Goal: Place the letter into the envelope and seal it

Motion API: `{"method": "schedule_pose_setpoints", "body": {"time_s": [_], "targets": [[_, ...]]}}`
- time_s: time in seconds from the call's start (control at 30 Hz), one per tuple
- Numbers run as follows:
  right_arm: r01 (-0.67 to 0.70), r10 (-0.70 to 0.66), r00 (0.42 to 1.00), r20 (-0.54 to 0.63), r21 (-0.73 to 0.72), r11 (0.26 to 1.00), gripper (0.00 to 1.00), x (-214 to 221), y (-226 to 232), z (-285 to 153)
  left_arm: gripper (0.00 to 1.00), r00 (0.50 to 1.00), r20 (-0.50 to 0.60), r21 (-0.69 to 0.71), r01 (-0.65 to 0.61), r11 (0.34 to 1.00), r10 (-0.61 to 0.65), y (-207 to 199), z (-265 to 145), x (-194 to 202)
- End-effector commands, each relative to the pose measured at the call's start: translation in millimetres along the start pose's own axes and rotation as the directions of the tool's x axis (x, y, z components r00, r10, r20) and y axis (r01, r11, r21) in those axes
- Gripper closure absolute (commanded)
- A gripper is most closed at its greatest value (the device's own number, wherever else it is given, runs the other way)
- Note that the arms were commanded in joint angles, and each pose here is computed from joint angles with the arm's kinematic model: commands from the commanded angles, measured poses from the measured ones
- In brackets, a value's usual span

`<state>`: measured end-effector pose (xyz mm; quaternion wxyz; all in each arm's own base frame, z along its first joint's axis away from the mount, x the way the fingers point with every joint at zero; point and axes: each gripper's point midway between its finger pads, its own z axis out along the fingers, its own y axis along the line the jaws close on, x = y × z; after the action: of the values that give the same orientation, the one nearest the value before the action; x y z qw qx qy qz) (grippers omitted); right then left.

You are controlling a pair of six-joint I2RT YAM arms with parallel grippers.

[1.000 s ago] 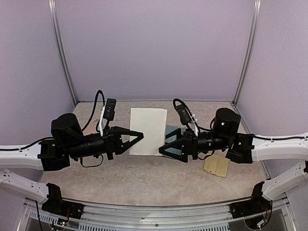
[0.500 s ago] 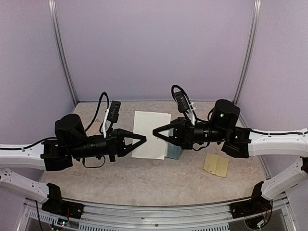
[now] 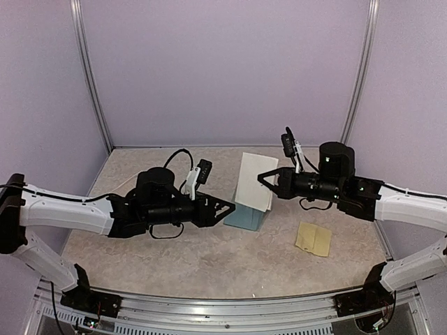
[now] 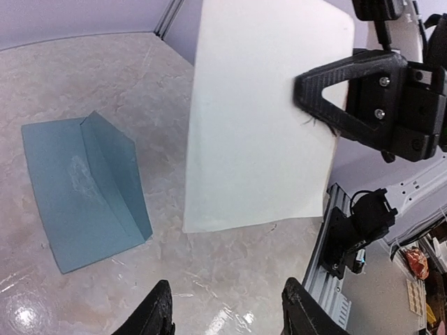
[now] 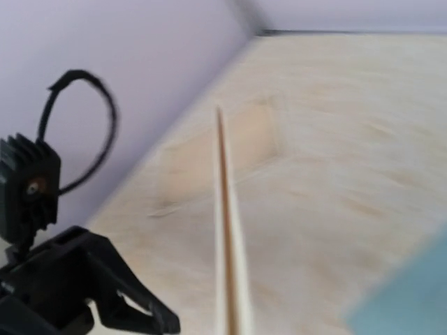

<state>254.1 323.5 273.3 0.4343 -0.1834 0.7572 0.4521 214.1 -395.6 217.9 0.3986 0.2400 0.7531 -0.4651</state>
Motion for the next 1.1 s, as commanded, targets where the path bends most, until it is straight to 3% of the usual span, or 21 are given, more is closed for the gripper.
{"method": "schedule_pose_setpoints", "body": {"time_s": [0.0,0.53,0.8,1.07], "targets": [[-0.04,0.046,0.999,-0.02,0.211,0.977,1.0,17,-55,-25,0.52,0.999,-0.041,-0.073,0.021,0.997,-0.024,28,38,3],[-0.049,0.046,0.999,0.014,0.322,0.946,1.0,10,-85,-58,0.57,0.976,-0.203,-0.271,0.028,0.962,-0.085,131,129,62],[-0.05,0.05,0.999,0.007,0.316,0.947,1.0,9,-85,-56,0.59,0.958,-0.262,-0.326,0.026,0.945,-0.116,158,125,100],[-0.063,0.07,0.997,-0.014,0.294,0.954,1.0,16,-83,-54,0.59,0.929,-0.326,-0.366,0.048,0.929,-0.176,157,87,146]]}}
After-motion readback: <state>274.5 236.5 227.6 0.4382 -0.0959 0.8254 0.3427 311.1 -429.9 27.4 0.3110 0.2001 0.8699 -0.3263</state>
